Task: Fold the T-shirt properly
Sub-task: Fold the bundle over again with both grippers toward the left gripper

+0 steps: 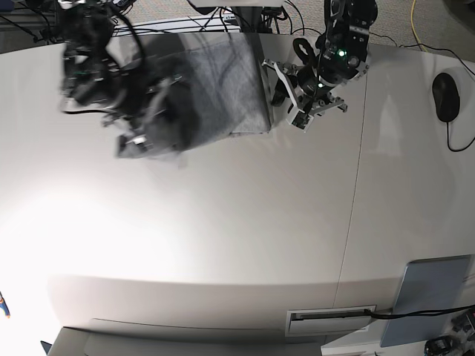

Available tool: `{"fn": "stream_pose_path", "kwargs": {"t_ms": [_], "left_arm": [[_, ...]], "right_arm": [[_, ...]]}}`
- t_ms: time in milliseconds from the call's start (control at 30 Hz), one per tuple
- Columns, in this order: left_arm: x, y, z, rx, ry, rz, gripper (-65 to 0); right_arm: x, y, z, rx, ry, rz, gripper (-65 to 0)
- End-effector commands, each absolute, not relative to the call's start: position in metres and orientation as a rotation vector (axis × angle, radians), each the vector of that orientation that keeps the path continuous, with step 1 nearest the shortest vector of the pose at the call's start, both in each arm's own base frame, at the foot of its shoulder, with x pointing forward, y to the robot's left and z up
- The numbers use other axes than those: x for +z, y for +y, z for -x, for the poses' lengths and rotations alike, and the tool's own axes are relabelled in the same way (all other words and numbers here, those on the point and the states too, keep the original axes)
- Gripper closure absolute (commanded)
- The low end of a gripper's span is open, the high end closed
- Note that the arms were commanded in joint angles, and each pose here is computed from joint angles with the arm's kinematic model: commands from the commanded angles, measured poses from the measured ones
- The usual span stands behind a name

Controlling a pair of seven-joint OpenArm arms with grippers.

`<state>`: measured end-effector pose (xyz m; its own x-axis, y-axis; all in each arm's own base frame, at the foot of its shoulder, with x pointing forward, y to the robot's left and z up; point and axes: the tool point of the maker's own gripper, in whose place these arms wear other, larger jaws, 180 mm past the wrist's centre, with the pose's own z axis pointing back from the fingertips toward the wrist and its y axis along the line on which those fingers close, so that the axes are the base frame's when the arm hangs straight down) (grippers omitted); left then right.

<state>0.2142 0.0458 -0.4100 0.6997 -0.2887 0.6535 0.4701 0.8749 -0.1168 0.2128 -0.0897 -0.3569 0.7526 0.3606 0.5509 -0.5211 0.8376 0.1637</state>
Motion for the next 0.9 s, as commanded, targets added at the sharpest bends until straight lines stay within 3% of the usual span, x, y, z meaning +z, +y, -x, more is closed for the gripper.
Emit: {"fn": "stream_pose_path", "kwargs": {"t_ms": [0,267,300,400,467,667,867], "left_arm": [[-0.401,0.043,-0.22,-0.429,-0.714,0.298,-20.6],[-0.401,0.043,-0.22,-0.43,-0.712,0.298,-20.6],[-0.401,0.043,-0.22,-0.43,-0.713,0.298,-20.6],[-0.401,0.043,-0.22,-0.43,-0.712,0.298,-20.6],[-0.401,0.043,-0.22,-0.43,-0.713,0.297,-20.6],[-0.404,0.051,-0.22,-0.451,-0.706,0.26,-20.6],[-0.411,0.087,-0.222,-0.438,-0.676,0.143,-20.6]], "right_arm": [[-0.349,-0.075,-0.217,0.518,-0.576,-0.341,0.0],[-0.356,-0.025,-0.207,0.702,-0.629,-0.292,0.0],[-0.355,-0.021,-0.209,0.719,-0.641,-0.289,-2.0],[-0.349,-0.013,-0.212,0.759,-0.671,-0.29,-18.5],[-0.342,-0.004,-0.21,0.754,-0.688,-0.331,-25.7],[-0.3,0.038,-0.193,0.78,-0.747,-0.566,-26.1],[-0.282,0.035,-0.198,0.793,-0.815,-0.515,-26.1]]}}
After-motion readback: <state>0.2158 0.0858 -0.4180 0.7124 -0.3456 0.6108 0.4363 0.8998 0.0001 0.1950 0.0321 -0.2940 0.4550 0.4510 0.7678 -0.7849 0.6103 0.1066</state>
